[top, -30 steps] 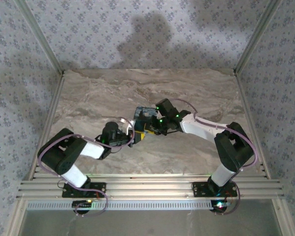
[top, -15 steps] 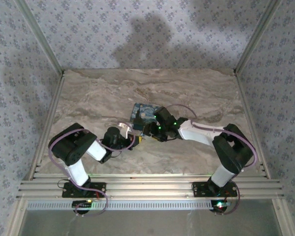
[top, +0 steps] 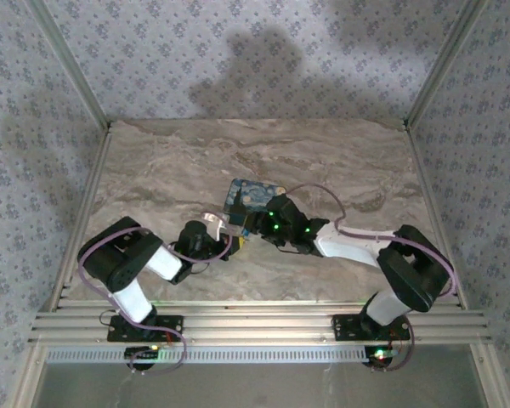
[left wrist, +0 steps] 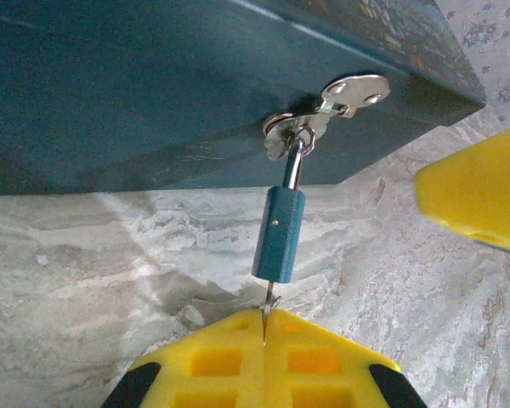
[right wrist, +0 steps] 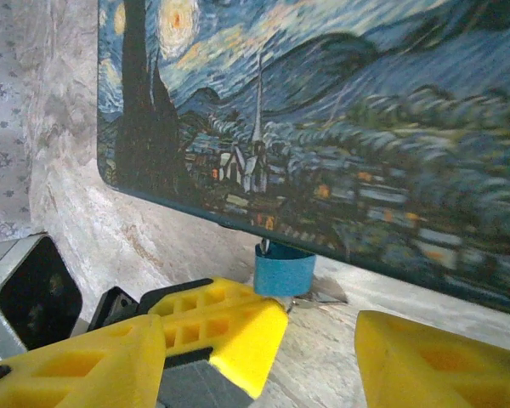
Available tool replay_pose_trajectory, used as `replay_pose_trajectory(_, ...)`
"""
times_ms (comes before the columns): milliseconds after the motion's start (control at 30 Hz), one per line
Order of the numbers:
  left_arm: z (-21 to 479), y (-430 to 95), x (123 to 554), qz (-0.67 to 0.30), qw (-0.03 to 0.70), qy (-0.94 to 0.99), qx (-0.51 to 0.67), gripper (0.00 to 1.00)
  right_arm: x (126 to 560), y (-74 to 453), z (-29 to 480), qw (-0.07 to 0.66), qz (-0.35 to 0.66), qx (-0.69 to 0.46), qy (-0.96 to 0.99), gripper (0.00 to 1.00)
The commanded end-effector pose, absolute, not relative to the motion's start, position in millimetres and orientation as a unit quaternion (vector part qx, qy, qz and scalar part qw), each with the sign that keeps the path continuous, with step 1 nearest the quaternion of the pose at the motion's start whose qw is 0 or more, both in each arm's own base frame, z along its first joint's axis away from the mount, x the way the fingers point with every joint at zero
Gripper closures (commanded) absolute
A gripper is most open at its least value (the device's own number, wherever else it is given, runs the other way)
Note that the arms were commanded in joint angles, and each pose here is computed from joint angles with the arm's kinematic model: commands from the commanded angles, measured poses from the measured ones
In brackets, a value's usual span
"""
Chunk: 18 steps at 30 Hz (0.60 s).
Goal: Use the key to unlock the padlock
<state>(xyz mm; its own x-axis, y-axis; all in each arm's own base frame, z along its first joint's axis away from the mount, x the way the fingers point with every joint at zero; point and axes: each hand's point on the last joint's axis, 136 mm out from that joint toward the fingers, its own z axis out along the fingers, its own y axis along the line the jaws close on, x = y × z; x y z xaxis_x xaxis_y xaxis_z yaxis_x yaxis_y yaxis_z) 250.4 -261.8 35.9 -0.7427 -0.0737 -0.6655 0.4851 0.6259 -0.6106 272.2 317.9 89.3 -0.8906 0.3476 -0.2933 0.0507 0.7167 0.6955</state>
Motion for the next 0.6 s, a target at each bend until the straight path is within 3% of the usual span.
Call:
replay_pose_trajectory(0,39,-266,245,-0.422,0.321,0.838,0.128,1.0,282,325,84,0.22,0.373,0.133,0.891,0.39)
replay_pose_trajectory(567,52,-277,244,-0.446,0.308,0.829,0.138,1.0,267,337,41,0.171,0.34,0.163,0.91,0.4)
